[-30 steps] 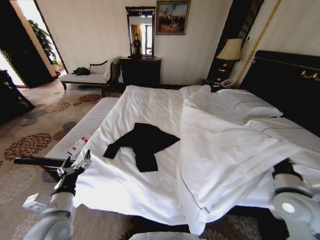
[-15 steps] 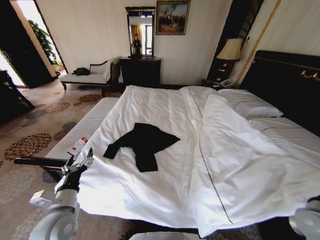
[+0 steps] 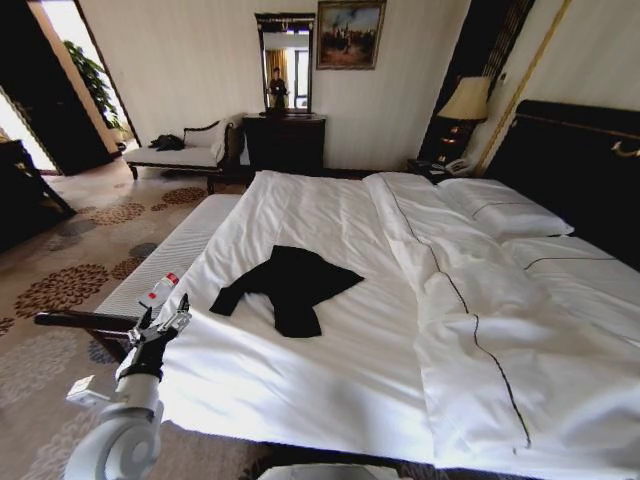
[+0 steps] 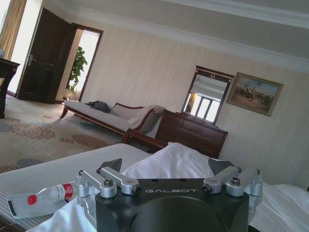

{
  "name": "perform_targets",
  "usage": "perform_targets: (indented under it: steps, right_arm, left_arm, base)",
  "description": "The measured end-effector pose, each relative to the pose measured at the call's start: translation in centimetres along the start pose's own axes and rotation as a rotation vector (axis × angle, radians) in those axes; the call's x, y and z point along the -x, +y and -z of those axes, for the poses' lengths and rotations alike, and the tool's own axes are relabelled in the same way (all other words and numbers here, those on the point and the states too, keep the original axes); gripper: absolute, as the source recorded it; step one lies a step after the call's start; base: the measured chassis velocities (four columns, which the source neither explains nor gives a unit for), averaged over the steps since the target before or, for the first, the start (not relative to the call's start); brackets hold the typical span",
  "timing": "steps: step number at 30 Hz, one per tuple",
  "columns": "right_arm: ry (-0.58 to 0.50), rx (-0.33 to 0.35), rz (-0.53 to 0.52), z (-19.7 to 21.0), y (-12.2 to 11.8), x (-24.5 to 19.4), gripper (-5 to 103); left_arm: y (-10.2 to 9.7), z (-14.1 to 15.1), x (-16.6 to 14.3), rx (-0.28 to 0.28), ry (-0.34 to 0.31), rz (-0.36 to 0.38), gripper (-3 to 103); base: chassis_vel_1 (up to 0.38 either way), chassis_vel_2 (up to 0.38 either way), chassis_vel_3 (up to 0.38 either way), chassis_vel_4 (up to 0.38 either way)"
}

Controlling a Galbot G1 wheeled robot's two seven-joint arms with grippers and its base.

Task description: Fold the clothes on the bed.

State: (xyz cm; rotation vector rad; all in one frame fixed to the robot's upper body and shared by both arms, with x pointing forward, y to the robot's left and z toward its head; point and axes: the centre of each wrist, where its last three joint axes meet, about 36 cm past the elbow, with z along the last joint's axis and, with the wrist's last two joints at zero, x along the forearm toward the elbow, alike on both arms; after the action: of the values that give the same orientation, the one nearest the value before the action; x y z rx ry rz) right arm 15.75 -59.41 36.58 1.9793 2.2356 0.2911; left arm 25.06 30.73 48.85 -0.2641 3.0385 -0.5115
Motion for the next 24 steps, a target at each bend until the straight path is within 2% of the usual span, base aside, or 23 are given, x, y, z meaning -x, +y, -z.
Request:
perform_targets:
  steps: [4,10,14,16,19,21,24]
  right_arm:
    - [0.020,-0.019,-0.048,-2.0,-1.3,0.6,2]
    - [0.038,-0.007,-0.077,-4.4,-1.5,1.4,1]
    - [0.080,-0.014,-0.089,-6.2,-1.8,2.0,22]
    - [0.082,-0.019,-0.090,-6.4,-1.8,2.2,22]
    - [0.137,-0.085,-0.115,-7.3,-2.2,2.0,38]
    - [0.154,-0.099,-0.127,-7.5,-2.4,1.8,38]
    - [0.237,-0.184,-0.242,-9.0,-3.9,0.6,54]
  left_arm:
    - [0.2,-0.1,0.1,0.000,0.000,0.006,100]
    - [0.1,-0.3,0.3,-0.002,0.001,0.002,100]
    - [0.3,-0.1,0.6,0.000,0.000,-0.004,100]
    - [0.4,-0.1,0.6,0.000,-0.001,-0.004,100]
    - [0.5,-0.1,0.6,-0.004,-0.002,0.001,100]
    - [0.5,-0.1,0.6,-0.005,-0.001,0.003,100]
    - [0.4,-0.3,0.4,-0.009,0.003,0.010,100]
  base:
    - [0.000,0.000,0.000,0.000]
    - [0.000,0.000,0.000,0.000]
    - [0.000,0.000,0.000,0.000]
    - [0.000,0.000,0.000,0.000]
    - [0.000,0.000,0.000,0.000]
    - [0.000,0.000,0.000,0.000]
    - [0.000,0.000,0.000,0.000]
